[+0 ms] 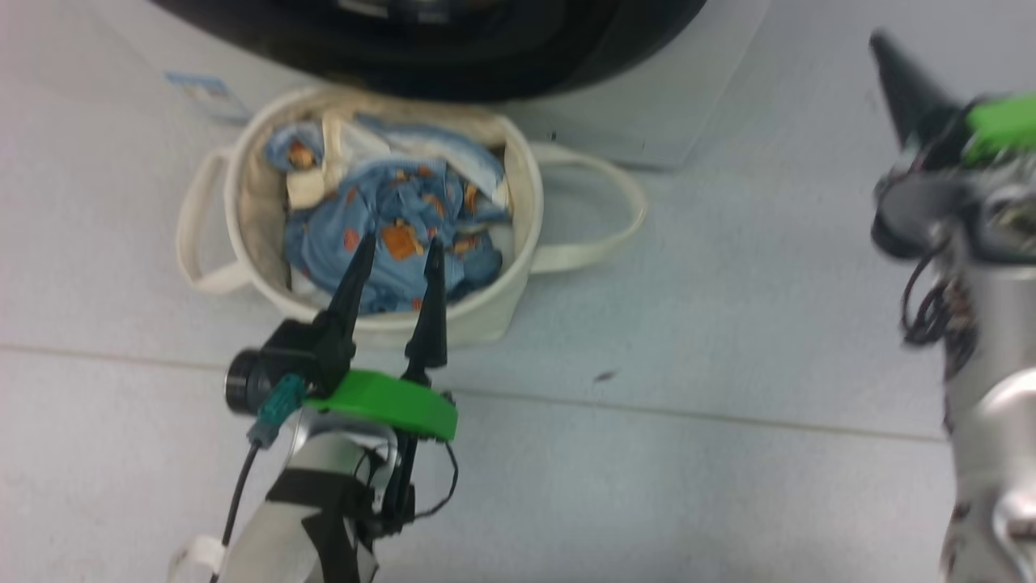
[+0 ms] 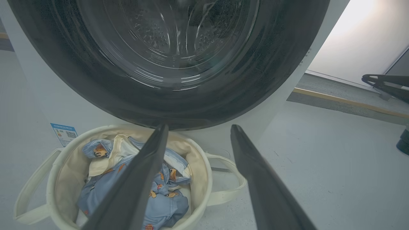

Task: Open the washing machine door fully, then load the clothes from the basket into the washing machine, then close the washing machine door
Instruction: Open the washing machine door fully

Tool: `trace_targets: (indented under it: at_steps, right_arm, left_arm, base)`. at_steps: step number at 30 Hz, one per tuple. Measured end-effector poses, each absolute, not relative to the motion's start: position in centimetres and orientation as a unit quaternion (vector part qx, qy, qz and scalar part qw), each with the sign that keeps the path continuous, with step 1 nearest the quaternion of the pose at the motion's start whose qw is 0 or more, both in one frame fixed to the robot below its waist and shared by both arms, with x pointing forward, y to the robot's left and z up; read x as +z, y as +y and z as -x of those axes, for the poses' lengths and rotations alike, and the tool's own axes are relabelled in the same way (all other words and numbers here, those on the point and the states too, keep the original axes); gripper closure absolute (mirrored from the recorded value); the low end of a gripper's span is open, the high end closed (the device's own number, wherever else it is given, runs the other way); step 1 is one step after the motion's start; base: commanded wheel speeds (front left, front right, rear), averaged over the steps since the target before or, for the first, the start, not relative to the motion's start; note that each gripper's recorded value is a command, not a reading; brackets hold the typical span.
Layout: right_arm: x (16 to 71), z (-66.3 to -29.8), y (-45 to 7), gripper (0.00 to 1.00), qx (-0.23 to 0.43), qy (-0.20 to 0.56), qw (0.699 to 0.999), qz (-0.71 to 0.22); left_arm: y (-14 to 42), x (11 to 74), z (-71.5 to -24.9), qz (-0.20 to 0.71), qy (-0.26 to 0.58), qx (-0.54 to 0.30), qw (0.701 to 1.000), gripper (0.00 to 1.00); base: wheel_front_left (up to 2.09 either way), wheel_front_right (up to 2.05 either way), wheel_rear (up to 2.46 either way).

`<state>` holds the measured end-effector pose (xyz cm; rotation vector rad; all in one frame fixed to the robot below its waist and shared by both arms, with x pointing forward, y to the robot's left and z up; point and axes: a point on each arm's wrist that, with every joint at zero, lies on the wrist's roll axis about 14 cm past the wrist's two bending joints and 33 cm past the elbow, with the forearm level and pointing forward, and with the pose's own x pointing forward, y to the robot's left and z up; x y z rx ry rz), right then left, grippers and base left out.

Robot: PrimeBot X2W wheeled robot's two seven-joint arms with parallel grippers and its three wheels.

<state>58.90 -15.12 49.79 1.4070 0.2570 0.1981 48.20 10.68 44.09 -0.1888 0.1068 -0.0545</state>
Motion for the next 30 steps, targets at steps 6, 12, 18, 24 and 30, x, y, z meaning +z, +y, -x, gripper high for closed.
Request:
trace_targets:
  at_steps: [6, 12, 18, 24, 30]
  right_arm:
    - [47.8, -62.5, -13.7, 1.0, 0.139, 0.17, 0.681, -0.699]
    - [46.0, -63.4, -10.5, 1.0, 0.183, 0.228, 0.628, -0.721]
    - [47.8, -63.8, -8.4, 1.0, 0.224, 0.239, 0.61, -0.721]
    - [48.5, -64.4, -7.7, 1.0, 0.231, 0.232, 0.606, -0.725]
    - [48.7, -65.6, -7.6, 1.0, 0.23, 0.219, 0.596, -0.738]
  left_arm:
    - [10.2, 40.8, -49.9, 0.093, 0.081, -0.03, 0.992, 0.0]
    - [10.7, 38.7, -49.6, 0.093, 0.106, -0.021, 0.99, 0.0]
    - [10.6, 39.0, -49.3, 0.093, 0.105, -0.022, 0.99, 0.0]
    - [10.9, 39.1, -49.1, 0.095, 0.107, -0.018, 0.99, 0.0]
    - [11.3, 38.4, -49.1, 0.095, 0.114, -0.012, 0.989, 0.0]
  base:
    - [0.0, 0.0, 0.0]
    - [0.0, 0.0, 0.0]
    - [0.0, 0.0, 0.0]
    - [0.0, 0.0, 0.0]
    - [0.0, 0.0, 0.0]
